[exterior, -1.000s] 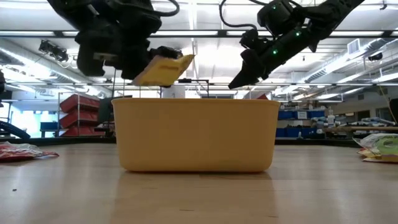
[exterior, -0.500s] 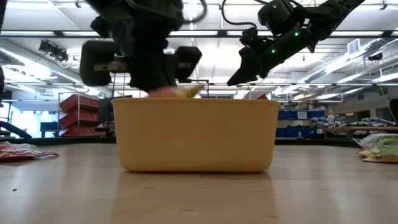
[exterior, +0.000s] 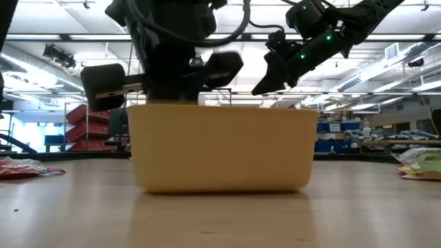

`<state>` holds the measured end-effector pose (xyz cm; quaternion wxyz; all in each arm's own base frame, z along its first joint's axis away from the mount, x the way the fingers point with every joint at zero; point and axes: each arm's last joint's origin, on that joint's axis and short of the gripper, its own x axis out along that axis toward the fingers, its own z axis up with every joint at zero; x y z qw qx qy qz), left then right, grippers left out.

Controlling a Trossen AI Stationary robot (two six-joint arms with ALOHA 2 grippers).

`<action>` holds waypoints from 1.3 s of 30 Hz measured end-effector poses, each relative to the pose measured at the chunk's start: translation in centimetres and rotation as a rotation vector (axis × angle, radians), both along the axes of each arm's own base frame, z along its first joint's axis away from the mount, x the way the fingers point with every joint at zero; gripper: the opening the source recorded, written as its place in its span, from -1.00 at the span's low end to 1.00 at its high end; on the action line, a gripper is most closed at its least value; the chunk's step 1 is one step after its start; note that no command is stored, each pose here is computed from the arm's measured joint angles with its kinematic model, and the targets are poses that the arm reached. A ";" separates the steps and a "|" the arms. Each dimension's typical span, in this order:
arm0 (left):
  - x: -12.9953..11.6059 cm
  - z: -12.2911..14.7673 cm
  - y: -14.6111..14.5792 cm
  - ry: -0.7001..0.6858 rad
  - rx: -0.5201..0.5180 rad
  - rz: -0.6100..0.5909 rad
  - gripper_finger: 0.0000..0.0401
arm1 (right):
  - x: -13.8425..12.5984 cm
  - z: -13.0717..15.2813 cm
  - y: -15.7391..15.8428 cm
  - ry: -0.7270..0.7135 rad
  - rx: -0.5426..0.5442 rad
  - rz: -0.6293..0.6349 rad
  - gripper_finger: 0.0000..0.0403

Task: Sort candy
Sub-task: Put the yellow candy into the yellow bin

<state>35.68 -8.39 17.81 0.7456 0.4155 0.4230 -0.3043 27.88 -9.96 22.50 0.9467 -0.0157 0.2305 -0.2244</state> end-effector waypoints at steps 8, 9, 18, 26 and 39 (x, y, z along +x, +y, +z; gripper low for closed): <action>0.6 0.8 -0.5 -0.068 0.027 -0.003 -0.91 | 0.0 0.0 0.0 -0.002 0.003 -0.002 -0.92; 0.7 0.8 -0.5 -0.077 0.030 0.000 -0.89 | 0.0 0.0 0.0 -0.001 0.004 -0.002 -0.91; 1.3 2.1 -1.0 -0.131 0.048 0.031 -0.55 | 0.0 0.0 0.0 -0.011 0.022 -0.010 -0.70; 1.0 2.8 -0.5 -0.132 0.061 0.286 -0.62 | 0.0 -0.1 0.1 -0.002 0.020 -0.008 -0.49; -5.3 5.8 7.1 -0.160 -0.232 0.804 -0.99 | -0.1 -0.2 0.1 0.010 0.031 -0.011 -0.73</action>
